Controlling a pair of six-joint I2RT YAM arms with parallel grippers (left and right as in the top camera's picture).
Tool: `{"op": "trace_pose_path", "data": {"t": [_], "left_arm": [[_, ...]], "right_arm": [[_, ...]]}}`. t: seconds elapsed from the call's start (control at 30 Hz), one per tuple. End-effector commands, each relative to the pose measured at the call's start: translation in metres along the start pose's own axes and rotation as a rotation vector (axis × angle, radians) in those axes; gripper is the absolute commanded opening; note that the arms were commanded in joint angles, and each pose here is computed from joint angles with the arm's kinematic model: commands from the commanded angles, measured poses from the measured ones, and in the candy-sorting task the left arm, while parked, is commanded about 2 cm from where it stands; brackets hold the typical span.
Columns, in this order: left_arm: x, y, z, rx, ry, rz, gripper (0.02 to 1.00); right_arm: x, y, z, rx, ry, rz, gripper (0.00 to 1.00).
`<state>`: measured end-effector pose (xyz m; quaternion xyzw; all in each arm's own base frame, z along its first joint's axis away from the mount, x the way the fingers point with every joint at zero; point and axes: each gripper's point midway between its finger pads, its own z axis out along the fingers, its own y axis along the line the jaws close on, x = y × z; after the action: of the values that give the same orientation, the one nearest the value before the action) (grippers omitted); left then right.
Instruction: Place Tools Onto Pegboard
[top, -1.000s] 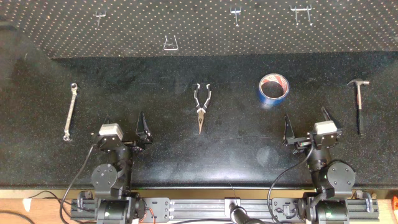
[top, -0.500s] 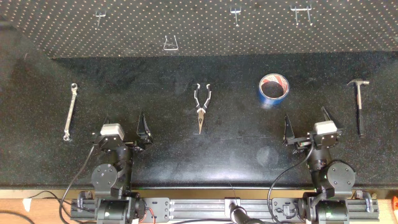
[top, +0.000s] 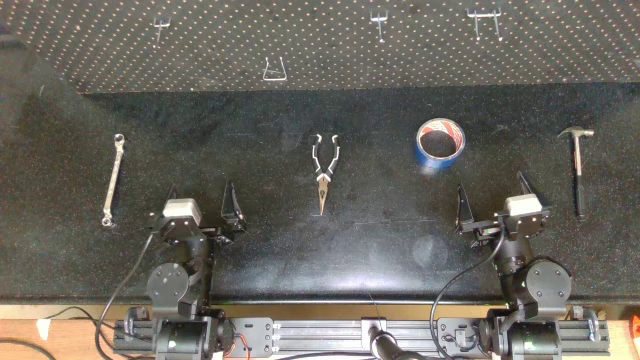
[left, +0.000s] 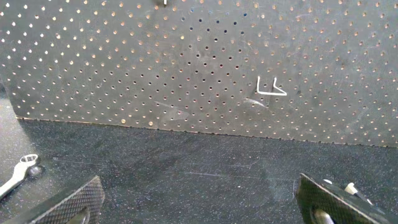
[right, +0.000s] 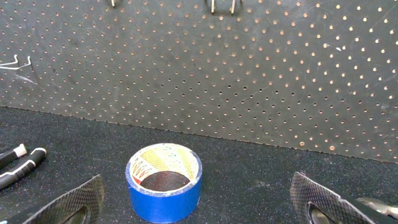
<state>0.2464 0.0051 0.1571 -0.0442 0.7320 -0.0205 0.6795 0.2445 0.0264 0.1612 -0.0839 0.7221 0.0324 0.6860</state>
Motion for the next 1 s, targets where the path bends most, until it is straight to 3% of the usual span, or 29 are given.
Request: {"op": "trace_pose_path", "data": {"t": [0.03,0.17,0.23,0.3,0.37,0.6,0.63,0.7,0.9,1.0], "left_arm": [[-0.024,0.013,-0.004,-0.080,0.045,0.129,0.993],[-0.068,0.019,-0.014,-0.134,0.193,0.144,0.993],[-0.081,0.033,-0.009,-0.223,0.302,0.193,0.993],[-0.077,0.060,-0.004,-0.332,0.526,0.347,0.993],[-0.070,0.089,0.001,-0.436,0.689,0.376,0.993],[-0.011,0.159,-0.021,-0.502,1.003,0.049,0.993],[-0.001,0.165,-0.027,-0.468,1.064,0.034,0.993],[0.014,0.163,-0.029,-0.295,1.208,0.069,0.993],[0.020,0.204,0.025,-0.237,1.312,0.036,0.996],[0.040,0.214,0.037,-0.145,1.378,0.092,0.996]], "right_arm": [[0.001,-0.001,0.000,0.007,0.000,-0.015,0.974],[0.001,-0.001,0.000,0.007,0.000,-0.015,0.976],[0.001,-0.001,0.000,0.007,0.000,-0.015,0.976],[0.001,-0.001,0.000,0.007,0.000,-0.015,0.976],[0.001,-0.001,0.000,0.007,0.000,-0.015,0.974],[0.001,-0.001,0.000,0.007,0.000,-0.015,0.976],[0.001,-0.001,0.000,0.007,0.000,-0.015,0.976],[0.001,-0.001,0.000,0.007,0.000,-0.015,0.974],[0.001,-0.001,0.000,0.007,0.000,-0.015,0.976],[0.001,-0.001,0.000,0.007,0.000,-0.015,0.976]]}}
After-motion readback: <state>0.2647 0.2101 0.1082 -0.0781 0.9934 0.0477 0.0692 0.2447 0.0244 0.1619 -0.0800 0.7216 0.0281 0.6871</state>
